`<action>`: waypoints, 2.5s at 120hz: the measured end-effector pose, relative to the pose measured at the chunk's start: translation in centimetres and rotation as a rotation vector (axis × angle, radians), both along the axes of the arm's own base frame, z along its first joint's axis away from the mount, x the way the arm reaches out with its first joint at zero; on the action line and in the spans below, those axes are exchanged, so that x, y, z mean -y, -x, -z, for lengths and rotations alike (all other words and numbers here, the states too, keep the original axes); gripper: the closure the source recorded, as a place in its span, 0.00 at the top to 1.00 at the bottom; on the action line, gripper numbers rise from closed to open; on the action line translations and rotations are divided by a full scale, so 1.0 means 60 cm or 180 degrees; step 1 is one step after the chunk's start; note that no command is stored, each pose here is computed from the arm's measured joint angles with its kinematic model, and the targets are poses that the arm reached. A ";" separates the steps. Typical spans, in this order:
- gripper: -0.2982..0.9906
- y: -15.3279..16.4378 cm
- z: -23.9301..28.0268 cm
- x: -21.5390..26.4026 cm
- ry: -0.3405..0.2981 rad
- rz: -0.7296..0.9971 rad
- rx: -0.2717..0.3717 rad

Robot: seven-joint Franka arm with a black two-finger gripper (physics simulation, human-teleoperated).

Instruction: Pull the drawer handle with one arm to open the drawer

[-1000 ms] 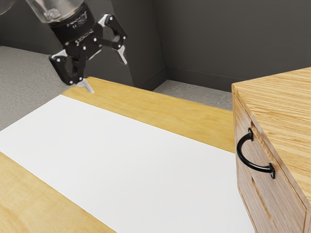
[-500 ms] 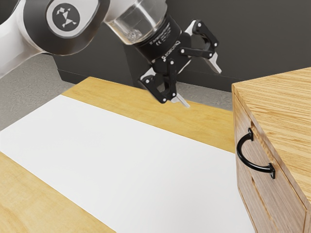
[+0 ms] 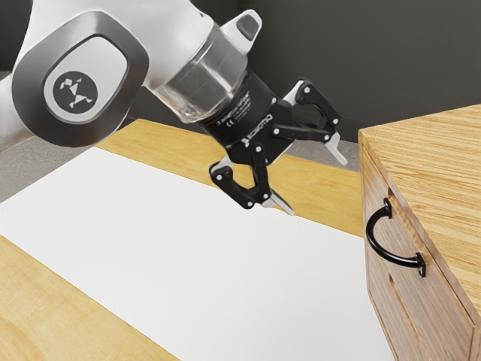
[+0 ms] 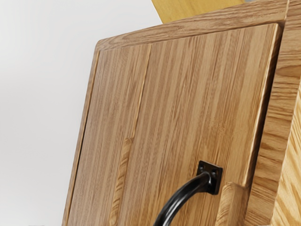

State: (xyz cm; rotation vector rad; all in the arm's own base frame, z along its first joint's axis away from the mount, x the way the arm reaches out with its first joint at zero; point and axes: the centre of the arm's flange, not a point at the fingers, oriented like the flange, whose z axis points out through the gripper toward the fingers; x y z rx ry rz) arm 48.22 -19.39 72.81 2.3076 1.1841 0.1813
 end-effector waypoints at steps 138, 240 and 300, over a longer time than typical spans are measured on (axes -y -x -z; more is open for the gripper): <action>0.47 -0.002 0.103 0.089 -0.0008 0.0352 0.0022; 0.16 -0.006 0.111 0.045 0.0051 0.0261 -0.0046; 0.21 0.056 0.111 0.011 0.0207 0.0346 -0.0102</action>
